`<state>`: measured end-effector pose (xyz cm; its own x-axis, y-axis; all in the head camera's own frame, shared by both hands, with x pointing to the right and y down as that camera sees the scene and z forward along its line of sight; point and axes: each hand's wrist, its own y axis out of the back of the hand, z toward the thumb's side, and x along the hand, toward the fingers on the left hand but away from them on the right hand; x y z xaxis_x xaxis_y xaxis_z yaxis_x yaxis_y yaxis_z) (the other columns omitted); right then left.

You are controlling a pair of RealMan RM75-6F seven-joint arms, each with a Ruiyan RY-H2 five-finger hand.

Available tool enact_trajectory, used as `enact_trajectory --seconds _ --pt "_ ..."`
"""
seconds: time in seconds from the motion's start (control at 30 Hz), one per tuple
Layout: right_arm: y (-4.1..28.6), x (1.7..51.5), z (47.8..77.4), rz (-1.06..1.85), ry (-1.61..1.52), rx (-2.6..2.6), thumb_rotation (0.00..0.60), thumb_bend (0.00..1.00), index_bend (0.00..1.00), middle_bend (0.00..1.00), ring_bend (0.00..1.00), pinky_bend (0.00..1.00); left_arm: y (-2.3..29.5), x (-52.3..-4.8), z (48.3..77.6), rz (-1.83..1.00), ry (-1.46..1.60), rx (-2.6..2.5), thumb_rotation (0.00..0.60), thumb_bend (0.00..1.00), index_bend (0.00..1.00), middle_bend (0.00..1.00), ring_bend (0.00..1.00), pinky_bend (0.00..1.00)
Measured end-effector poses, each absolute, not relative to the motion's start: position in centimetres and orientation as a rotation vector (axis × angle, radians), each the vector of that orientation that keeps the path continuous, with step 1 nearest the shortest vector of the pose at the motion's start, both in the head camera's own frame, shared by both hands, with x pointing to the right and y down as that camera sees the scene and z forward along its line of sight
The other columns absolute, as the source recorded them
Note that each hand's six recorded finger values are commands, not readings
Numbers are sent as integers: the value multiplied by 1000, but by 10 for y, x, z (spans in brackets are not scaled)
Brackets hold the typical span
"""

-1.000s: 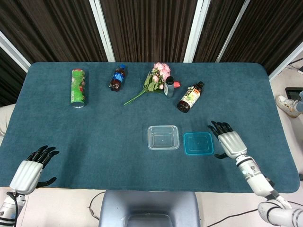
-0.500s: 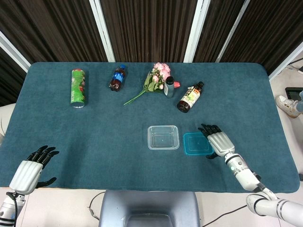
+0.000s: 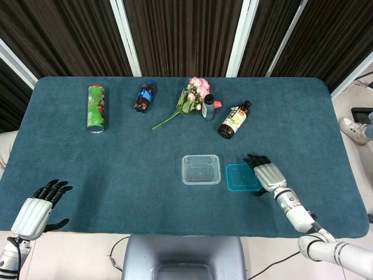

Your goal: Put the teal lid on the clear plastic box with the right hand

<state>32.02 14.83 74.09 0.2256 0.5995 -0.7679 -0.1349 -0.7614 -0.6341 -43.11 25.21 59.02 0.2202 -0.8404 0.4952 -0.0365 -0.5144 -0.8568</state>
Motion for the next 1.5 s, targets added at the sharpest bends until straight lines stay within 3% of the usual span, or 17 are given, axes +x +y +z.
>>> enact_trajectory --seconds 0.13,0.3,0.67,0.9,1.23,1.33,1.5 --pt "149 318 744 1599 -414 -1917 600 123 0 0 0 186 252 -431 590 -1372 821 -1755 600 742 227 155 112 285" --pt "149 320 747 1619 -402 -1912 600 123 0 58 45 286 252 -432 590 -1373 822 -1757 600 742 227 155 112 284" --pt "148 324 754 1656 -392 -1902 600 124 31 115 99 334 252 -432 591 -1376 816 -1760 600 742 227 156 112 284" --pt "148 324 757 1654 -391 -1896 600 124 177 233 264 479 252 -432 591 -1377 816 -1760 600 743 227 155 112 285" --pt "147 325 756 1645 -386 -1869 600 147 523 578 597 755 252 -432 590 -1375 820 -1760 600 743 227 155 112 284" --pt "146 327 752 1635 -398 -1850 600 155 582 631 631 784 252 -432 591 -1375 821 -1760 600 743 227 155 112 284" --pt "145 332 738 1617 -437 -1832 600 155 588 638 634 788 253 -432 591 -1375 819 -1759 600 742 227 155 111 284"
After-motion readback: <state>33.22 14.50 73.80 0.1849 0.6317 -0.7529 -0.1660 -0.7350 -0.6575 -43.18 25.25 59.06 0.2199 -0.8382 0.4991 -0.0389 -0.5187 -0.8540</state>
